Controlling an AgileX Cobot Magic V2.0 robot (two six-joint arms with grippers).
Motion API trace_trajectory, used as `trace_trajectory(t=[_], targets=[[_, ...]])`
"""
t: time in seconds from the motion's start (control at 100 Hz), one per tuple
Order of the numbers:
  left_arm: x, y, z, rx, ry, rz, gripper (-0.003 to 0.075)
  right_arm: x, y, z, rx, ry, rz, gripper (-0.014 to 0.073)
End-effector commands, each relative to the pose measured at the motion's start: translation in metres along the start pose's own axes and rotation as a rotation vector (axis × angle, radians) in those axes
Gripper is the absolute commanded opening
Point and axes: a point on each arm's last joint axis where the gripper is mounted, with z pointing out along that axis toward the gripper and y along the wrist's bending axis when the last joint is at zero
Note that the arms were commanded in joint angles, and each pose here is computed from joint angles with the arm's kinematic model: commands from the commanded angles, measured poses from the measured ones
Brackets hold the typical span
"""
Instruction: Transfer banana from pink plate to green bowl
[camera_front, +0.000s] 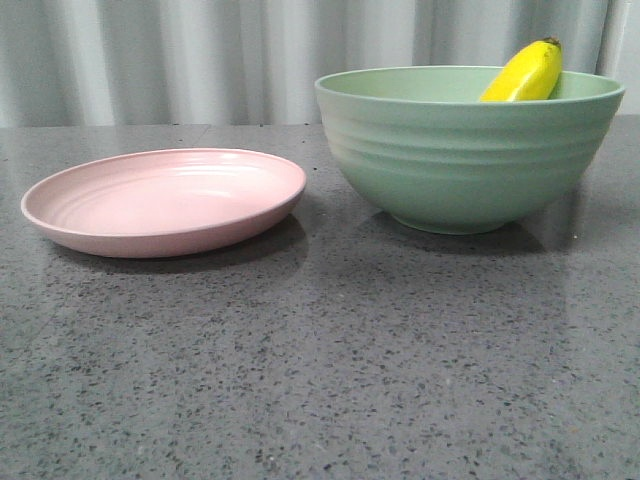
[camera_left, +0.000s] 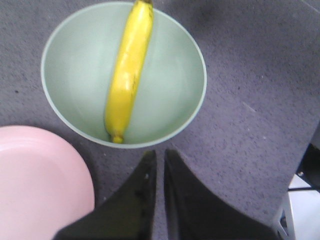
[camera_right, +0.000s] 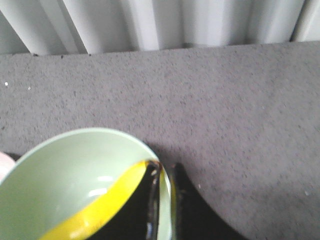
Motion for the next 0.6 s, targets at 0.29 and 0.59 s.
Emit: trace_trajectory(t=[0.29,0.59], targets=[[0.024,-0.012,-0.092,-0.093,-0.362,0.079,-0.0019,0.07,-0.013,-0.074,-0.034,-0.299,-0.04,-0.008],[0.114,-0.007,-0.111,-0.118,-0.622,0.082,-0.0019,0.132,-0.023,-0.112,-0.053,-0.506,-0.061,-0.008]])
